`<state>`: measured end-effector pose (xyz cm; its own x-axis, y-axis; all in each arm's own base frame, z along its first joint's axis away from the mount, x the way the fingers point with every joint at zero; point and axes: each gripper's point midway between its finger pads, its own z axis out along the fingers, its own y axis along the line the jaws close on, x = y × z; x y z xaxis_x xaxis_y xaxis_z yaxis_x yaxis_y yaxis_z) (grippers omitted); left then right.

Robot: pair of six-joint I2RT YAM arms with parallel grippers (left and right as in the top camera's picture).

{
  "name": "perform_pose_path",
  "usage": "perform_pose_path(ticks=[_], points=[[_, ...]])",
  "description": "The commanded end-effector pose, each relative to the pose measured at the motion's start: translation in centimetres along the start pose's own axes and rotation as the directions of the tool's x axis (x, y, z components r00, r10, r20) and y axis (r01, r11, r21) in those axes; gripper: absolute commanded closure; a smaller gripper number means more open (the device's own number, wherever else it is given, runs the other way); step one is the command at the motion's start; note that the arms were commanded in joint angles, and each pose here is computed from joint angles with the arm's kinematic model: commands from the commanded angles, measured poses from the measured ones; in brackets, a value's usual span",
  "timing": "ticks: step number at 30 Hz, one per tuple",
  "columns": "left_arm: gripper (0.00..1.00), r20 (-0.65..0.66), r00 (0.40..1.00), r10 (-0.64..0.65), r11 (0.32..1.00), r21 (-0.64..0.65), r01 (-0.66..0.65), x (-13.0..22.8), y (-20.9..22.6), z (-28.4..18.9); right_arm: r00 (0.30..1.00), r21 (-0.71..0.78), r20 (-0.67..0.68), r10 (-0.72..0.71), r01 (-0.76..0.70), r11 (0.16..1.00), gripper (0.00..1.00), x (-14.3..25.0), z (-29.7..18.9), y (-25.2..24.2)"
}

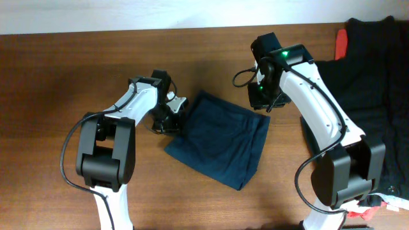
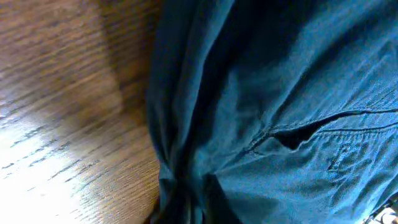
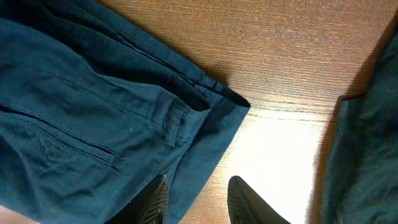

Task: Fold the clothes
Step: 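Push the folded shorts to the left table edge with the left gripper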

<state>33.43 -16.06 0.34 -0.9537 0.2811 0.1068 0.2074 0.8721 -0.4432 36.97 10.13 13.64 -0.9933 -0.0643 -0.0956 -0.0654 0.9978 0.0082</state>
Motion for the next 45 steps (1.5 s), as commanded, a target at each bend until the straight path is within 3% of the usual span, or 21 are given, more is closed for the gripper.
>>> perform_pose_path(ticks=[1, 2, 4, 7, 9, 13, 15, 19, 23, 24, 25, 26, 27, 28, 30, 32, 35, 39, 45], points=[[1.00, 0.040, 0.996, -0.077, 0.979, -0.188, 0.083, -0.4, 3.5, -1.6, 0.999, 0.026, 0.038, 0.019, -0.020, 0.999, 0.64, -0.5, -1.1, -0.7], [1.00, 0.065, 0.991, -0.121, 0.959, -0.251, 0.133, -0.7, 5.0, -2.5, 0.999, 0.031, 0.038, 0.020, -0.021, 0.999, 0.64, -0.5, -1.1, -0.9], [1.00, 0.188, 0.942, -0.277, 0.857, -0.396, 0.330, -1.3, 10.3, -7.1, 0.999, 0.042, 0.035, 0.034, -0.036, 0.998, 0.64, -0.5, -1.1, -1.6], [1.00, 0.307, 0.872, -0.380, 0.726, -0.486, 0.487, -0.7, 15.7, -11.9, 0.998, 0.044, 0.029, 0.051, -0.052, 0.998, 0.64, -0.5, -1.1, -2.3], [1.00, 0.410, 0.811, -0.417, 0.586, -0.560, 0.585, 0.7, 20.6, -16.6, 0.997, 0.048, 0.022, 0.068, -0.069, 0.996, 0.65, -0.4, -1.1, -2.9], [1.00, 0.535, 0.736, -0.415, 0.384, -0.630, 0.675, 2.8, 26.2, -21.8, 0.997, 0.048, 0.023, 0.078, -0.079, 0.996, 0.65, -0.4, -1.1, -3.3], [1.00, 0.557, 0.718, -0.418, 0.336, -0.639, 0.692, 3.9, 28.1, -23.0, 0.997, 0.048, 0.023, 0.078, -0.079, 0.996, 0.65, -0.4, -1.1, -3.3], [1.00, 0.529, 0.752, -0.393, 0.335, -0.680, 0.653, 5.0, 30.1, -24.3, 0.997, 0.048, 0.022, 0.078, -0.079, 0.996, 0.65, -0.4, -1.1, -3.3], [1.00, 0.555, 0.737, -0.386, 0.239, -0.711, 0.661, 6.2, 31.5, -26.1, 0.997, 0.049, 0.020, 0.078, -0.078, 0.996, 0.65, -0.3, -1.1, -3.3], [0.97, 0.562, 0.733, -0.382, 0.238, -0.707, 0.666, 6.2, 31.6, -26.4, 0.997, 0.049, 0.021, 0.077, -0.078, 0.996, 0.64, -0.4, -1.1, -3.3], [0.80, 0.576, 0.726, -0.376, 0.233, -0.700, 0.675, 6.1, 31.7, -27.0, 0.997, 0.049, 0.022, 0.077, -0.078, 0.996, 0.65, -0.4, -1.0, -3.3], [0.53, 0.587, 0.721, -0.368, 0.234, -0.692, 0.683, 5.8, 31.6, -27.4, 0.997, 0.049, 0.022, 0.077, -0.078, 0.996, 0.65, -0.4, -1.0, -3.3], [0.09, 0.598, 0.717, -0.357, 0.256, -0.676, 0.691, 5.1, 31.3, -27.8, 0.997, 0.049, 0.022, 0.077, -0.078, 0.996, 0.64, -0.4, -1.0, -3.3], [0.01, 0.605, 0.715, -0.351, 0.314, -0.643, 0.698, 4.1, 30.6, -27.6, 0.997, 0.049, 0.023, 0.077, -0.078, 0.996, 0.64, -0.4, -1.0, -3.3], [0.01, 0.614, 0.715, -0.335, 0.516, -0.515, 0.684, 0.6, 27.8, -26.4, 0.997, 0.049, 0.023, 0.078, -0.079, 0.996, 0.64, -0.4, -1.1, -3.3], [0.01, 0.607, 0.730, -0.314, 0.676, -0.397, 0.620, -2.6, 24.4, -24.7, 0.997, 0.049, 0.023, 0.077, -0.078, 0.996, 0.64, -0.4, -1.0, -3.3], [0.01, 0.567, 0.779, -0.268, 0.855, -0.232, 0.464, -6.6, 17.9, -21.7, 0.997, 0.049, 0.022, 0.077, -0.078, 0.996, 0.64, -0.4, -1.0, -3.3], [0.01, 0.511, 0.845, -0.159, 0.934, -0.200, 0.297, -9.3, 10.6, -18.3, 0.997, 0.050, 0.018, 0.077, -0.078, 0.996, 0.65, -0.3, -1.0, -3.3], [0.01, 0.450, 0.888, -0.095, 0.952, -0.220, 0.213, -10.1, 7.5, -13.8, 0.997, 0.052, 0.009, 0.077, -0.077, 0.996, 0.64, -0.1, -1.0, -3.4]])
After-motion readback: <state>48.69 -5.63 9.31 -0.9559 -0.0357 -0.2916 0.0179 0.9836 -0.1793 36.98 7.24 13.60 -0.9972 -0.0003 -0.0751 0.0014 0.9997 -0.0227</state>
